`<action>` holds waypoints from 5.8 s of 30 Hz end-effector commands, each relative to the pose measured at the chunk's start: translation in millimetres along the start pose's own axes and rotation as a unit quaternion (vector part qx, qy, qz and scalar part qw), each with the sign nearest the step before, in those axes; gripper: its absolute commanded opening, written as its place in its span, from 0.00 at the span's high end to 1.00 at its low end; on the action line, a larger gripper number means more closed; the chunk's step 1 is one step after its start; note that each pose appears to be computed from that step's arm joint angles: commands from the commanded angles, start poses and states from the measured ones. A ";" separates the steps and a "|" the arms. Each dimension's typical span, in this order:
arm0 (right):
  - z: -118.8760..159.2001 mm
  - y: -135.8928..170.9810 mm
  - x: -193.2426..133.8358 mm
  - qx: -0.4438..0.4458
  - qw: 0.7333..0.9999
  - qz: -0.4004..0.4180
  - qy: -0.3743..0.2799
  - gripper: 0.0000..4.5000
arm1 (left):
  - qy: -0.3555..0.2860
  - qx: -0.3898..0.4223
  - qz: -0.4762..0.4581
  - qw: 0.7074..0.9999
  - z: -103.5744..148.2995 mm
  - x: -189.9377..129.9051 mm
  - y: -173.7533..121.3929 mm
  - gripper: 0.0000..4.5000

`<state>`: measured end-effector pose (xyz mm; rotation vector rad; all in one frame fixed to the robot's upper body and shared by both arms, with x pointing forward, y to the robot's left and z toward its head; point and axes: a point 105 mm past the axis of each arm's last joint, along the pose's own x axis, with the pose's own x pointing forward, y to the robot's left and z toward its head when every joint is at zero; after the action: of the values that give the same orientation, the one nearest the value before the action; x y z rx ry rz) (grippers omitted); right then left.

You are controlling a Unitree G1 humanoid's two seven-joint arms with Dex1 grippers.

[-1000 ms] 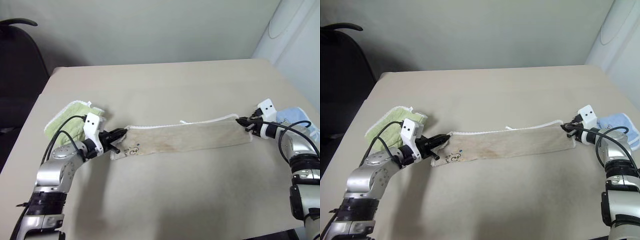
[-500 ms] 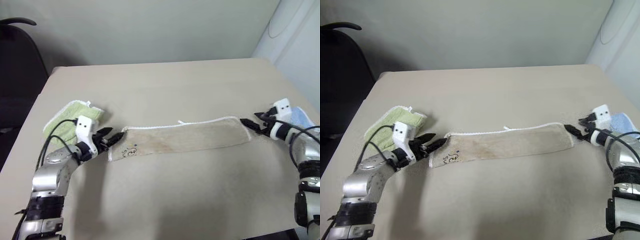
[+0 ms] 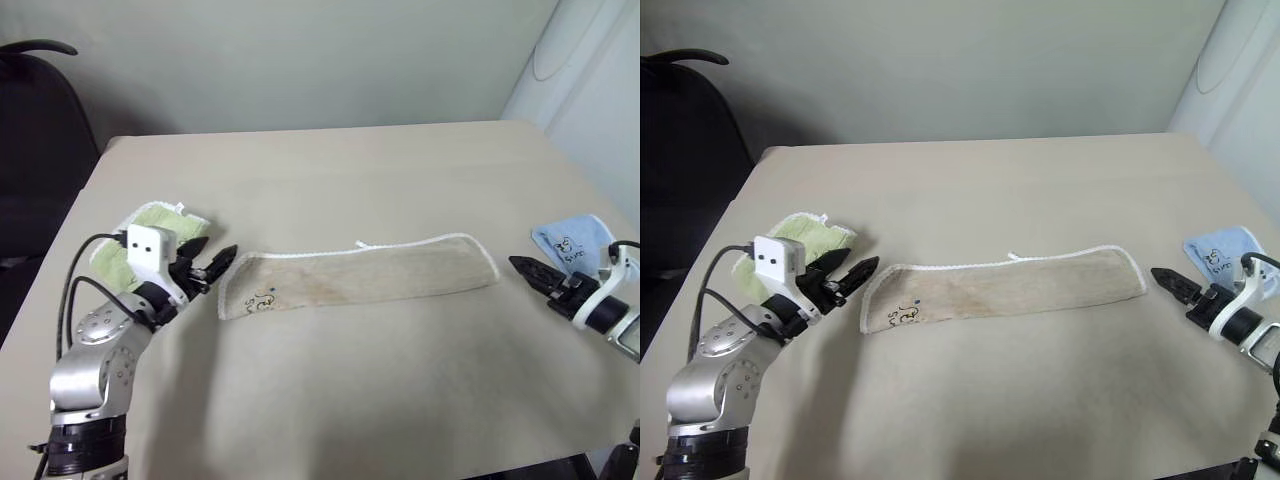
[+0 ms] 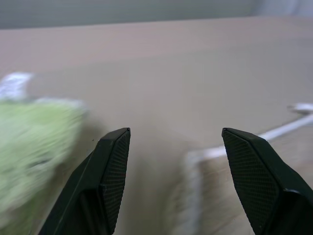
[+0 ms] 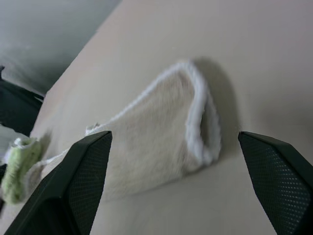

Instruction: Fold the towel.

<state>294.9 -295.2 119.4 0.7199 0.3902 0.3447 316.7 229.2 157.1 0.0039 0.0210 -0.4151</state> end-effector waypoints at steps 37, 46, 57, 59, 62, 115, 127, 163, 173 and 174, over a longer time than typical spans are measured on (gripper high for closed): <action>-7.0 14.4 80.2 0.002 1.000 -0.019 0.017 0.80 | -0.042 -0.004 -0.073 0.996 18.0 11.9 -43.6 0.28; 39.3 -7.1 36.3 -0.049 0.995 -0.076 -0.039 1.00 | -0.039 -0.005 -0.075 0.996 15.1 12.5 -44.0 0.28; 68.1 42.4 38.4 -0.407 0.912 -0.051 0.019 1.00 | -0.035 -0.005 -0.085 0.996 12.6 17.6 -48.2 0.28; 54.7 67.8 50.4 -0.481 0.876 -0.003 0.048 1.00 | -0.036 -0.005 -0.086 0.996 13.2 18.9 -49.0 0.28; 26.4 93.9 65.2 -0.579 0.808 0.058 0.093 1.00 | -0.039 -0.005 -0.088 0.995 14.1 20.7 -50.8 0.28; -23.9 81.7 138.0 -0.446 0.881 0.155 0.038 1.00 | 0.079 -0.343 -0.111 0.929 -26.0 -52.6 -97.3 0.01; -1.6 110.1 139.2 -0.432 0.883 0.180 -0.041 1.00 | 0.157 -0.441 -0.010 0.884 -57.4 -19.3 -96.9 0.01; 15.5 98.3 129.0 -0.421 0.893 0.137 -0.080 1.00 | 0.053 -0.367 0.053 0.927 -25.1 -11.7 -43.9 0.99; 22.8 89.3 130.9 -0.410 0.901 0.108 -0.094 1.00 | 0.026 -0.195 -0.110 0.974 36.5 -3.4 -64.4 0.99; 24.4 87.4 131.1 -0.409 0.902 0.101 -0.098 1.00 | 0.030 -0.173 -0.139 0.975 40.5 3.0 -75.9 0.99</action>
<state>402.3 -185.3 148.6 -0.0332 0.0243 0.6097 295.2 179.6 187.7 -0.4064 0.1731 -0.5754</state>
